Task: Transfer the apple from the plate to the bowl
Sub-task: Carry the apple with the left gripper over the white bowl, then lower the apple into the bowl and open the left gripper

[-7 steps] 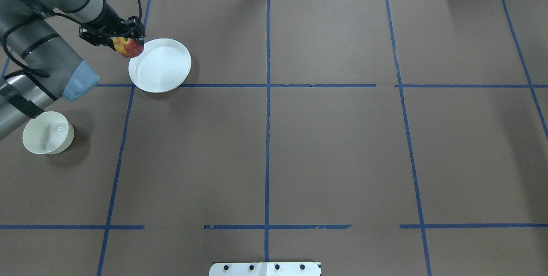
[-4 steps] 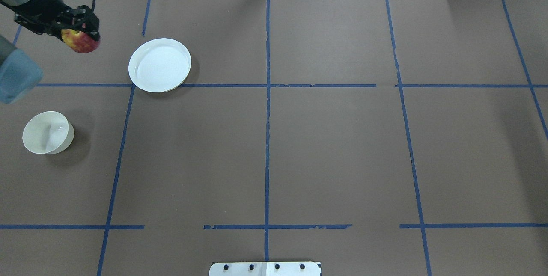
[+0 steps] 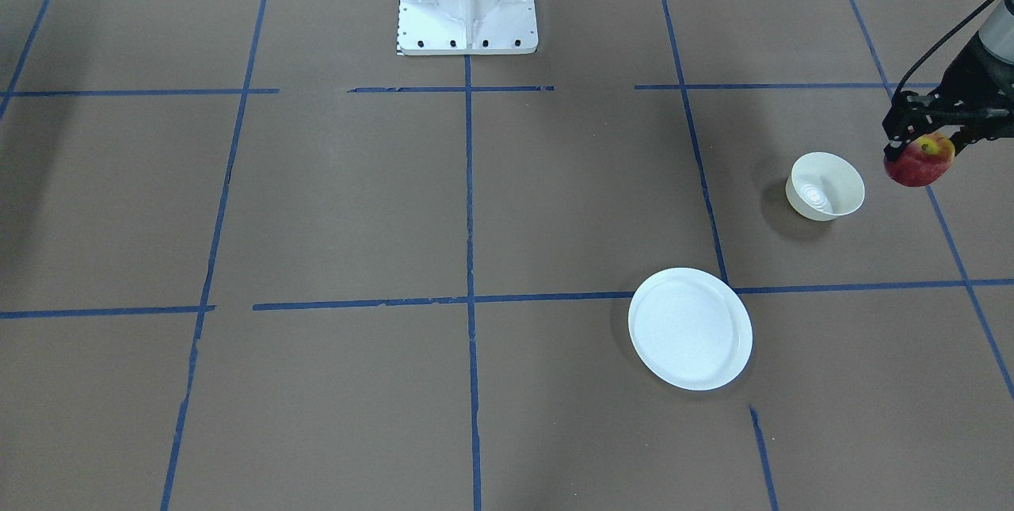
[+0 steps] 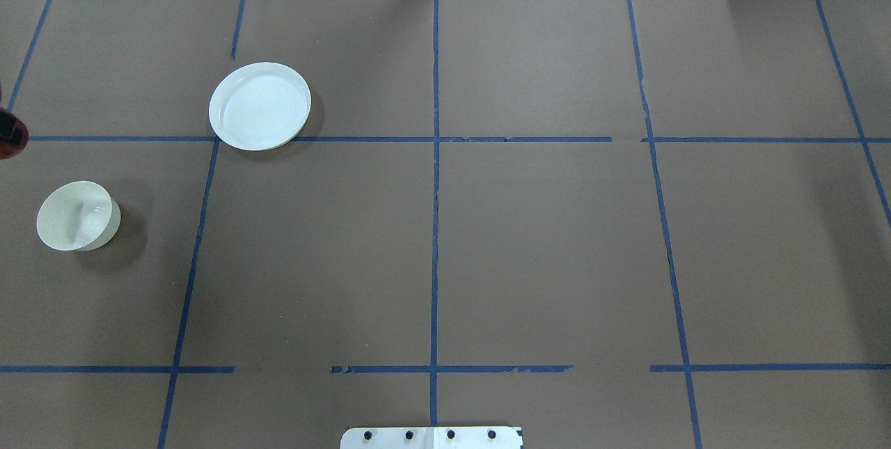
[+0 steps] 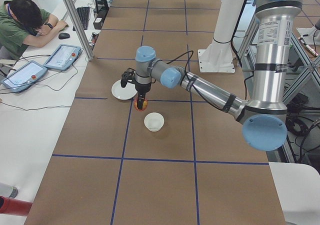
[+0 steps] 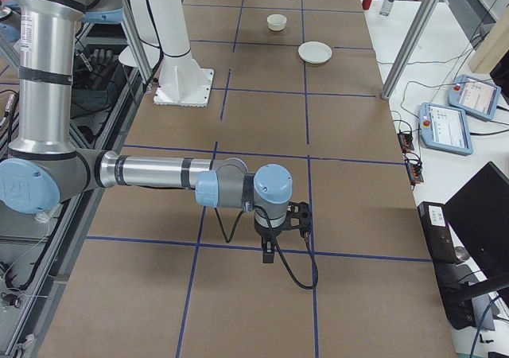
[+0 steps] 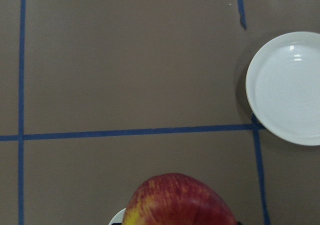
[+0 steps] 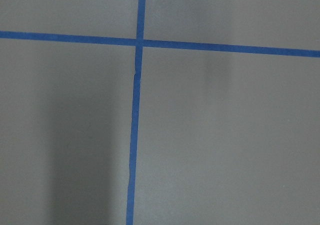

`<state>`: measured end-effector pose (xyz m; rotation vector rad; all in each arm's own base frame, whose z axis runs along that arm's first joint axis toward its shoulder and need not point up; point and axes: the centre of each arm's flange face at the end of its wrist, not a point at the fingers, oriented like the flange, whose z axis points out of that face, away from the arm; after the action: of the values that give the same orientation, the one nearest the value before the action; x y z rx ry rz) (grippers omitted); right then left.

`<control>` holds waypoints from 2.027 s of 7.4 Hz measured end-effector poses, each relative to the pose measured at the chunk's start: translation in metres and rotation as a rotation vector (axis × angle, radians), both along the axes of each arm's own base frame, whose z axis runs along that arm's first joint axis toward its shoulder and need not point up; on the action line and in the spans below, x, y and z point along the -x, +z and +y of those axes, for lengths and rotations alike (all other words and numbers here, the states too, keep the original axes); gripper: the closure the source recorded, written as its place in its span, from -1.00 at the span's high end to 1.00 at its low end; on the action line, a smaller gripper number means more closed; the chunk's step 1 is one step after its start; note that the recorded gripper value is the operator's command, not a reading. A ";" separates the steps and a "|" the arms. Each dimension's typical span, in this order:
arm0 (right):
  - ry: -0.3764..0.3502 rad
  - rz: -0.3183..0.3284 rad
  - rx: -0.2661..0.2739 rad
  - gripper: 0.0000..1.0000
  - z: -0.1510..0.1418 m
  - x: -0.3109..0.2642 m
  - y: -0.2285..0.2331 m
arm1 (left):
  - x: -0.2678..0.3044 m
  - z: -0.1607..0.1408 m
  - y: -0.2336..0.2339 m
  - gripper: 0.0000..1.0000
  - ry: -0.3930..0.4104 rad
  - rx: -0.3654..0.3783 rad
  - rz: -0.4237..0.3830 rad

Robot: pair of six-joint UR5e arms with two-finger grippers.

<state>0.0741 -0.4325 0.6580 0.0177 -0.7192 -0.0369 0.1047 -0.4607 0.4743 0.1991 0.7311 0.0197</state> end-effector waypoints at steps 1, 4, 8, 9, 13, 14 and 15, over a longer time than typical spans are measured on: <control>0.000 0.000 0.000 1.00 0.000 0.000 0.000 | 0.005 0.013 0.025 -0.26 -0.044 0.007 0.026; 0.000 0.000 0.000 1.00 0.000 0.000 0.000 | -0.029 0.022 0.078 -0.26 -0.130 0.051 0.129; 0.000 0.000 0.000 1.00 0.000 0.000 0.000 | -0.087 0.039 0.090 -0.26 -0.133 0.101 0.142; 0.000 0.000 0.000 1.00 0.000 0.000 0.000 | -0.094 0.041 0.091 -0.26 -0.134 0.106 0.137; 0.000 0.000 0.000 1.00 0.000 0.000 0.000 | -0.116 0.049 0.093 0.49 -0.114 0.122 0.127; 0.000 0.000 0.000 1.00 0.000 0.000 0.000 | -0.117 0.050 0.095 0.70 -0.114 0.123 0.121; 0.000 0.000 0.000 1.00 0.000 0.000 0.000 | -0.118 0.050 0.098 0.86 -0.115 0.126 0.115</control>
<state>0.0741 -0.4325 0.6579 0.0175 -0.7192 -0.0363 0.2228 -0.4107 0.5727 0.1222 0.8320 -0.1485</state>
